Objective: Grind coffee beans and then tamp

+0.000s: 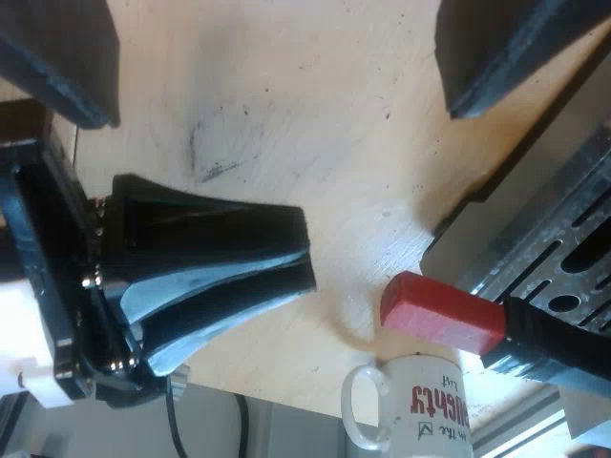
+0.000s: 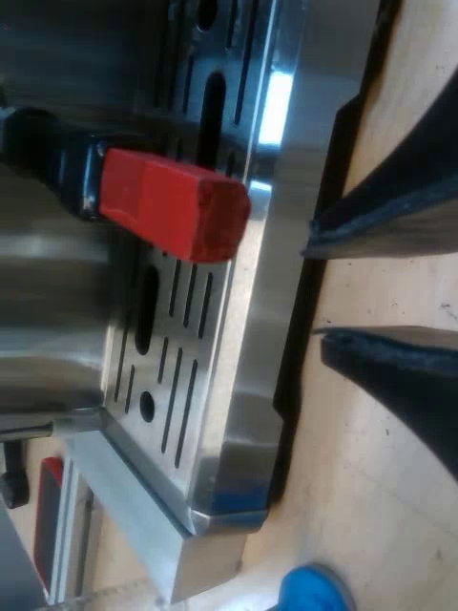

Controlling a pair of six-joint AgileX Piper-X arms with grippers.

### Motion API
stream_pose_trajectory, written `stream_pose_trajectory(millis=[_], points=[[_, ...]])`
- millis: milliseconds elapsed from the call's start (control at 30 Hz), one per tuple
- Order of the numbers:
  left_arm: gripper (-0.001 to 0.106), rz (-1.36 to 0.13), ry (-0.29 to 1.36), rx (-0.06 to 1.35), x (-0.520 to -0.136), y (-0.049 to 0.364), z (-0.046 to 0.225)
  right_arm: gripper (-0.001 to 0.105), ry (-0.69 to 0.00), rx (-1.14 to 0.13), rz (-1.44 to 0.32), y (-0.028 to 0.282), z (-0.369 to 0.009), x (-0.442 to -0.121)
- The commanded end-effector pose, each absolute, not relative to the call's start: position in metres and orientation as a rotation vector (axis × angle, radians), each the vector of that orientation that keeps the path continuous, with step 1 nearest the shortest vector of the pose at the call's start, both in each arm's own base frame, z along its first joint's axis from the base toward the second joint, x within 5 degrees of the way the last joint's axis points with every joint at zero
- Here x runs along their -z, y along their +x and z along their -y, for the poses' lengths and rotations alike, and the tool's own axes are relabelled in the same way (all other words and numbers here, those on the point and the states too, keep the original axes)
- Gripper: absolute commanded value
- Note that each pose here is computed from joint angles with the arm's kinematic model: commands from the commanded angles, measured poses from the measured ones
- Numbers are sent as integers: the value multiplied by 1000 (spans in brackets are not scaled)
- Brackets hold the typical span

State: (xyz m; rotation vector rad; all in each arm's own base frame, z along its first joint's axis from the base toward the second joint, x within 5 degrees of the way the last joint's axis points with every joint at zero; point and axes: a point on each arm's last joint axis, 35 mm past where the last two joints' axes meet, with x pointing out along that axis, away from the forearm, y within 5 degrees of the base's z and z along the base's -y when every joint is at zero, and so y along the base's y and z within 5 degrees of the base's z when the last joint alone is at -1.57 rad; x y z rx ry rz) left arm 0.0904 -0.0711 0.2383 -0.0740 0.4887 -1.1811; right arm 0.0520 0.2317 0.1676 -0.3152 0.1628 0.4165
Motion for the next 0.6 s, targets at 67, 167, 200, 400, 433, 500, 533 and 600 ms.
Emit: stream_pose_trajectory(millis=[67,167,200,400,433,500,533,600], points=[[71,-474,-72,1198,-237,90,72,22,-302,-388,-145,55,-234,-169],[71,-463,-71,1199,-232,91,72,22,-290,-361,-138,61,-233,-171],[71,-451,-69,1200,-232,91,72,22,-281,-353,-136,63,-233,-172],[71,-445,-68,1200,-233,91,72,22,-270,-342,-135,67,-232,-173],[71,-445,-68,1200,-233,91,72,22,-269,-336,-136,68,-232,-173],[71,-445,-68,1200,-233,91,72,22,-270,-321,-139,72,-231,-173],[71,-445,-68,1200,-233,91,72,22,-270,-314,-140,73,-230,-173],[71,-445,-68,1200,-233,91,72,22,-267,-307,-147,79,-229,-173]])
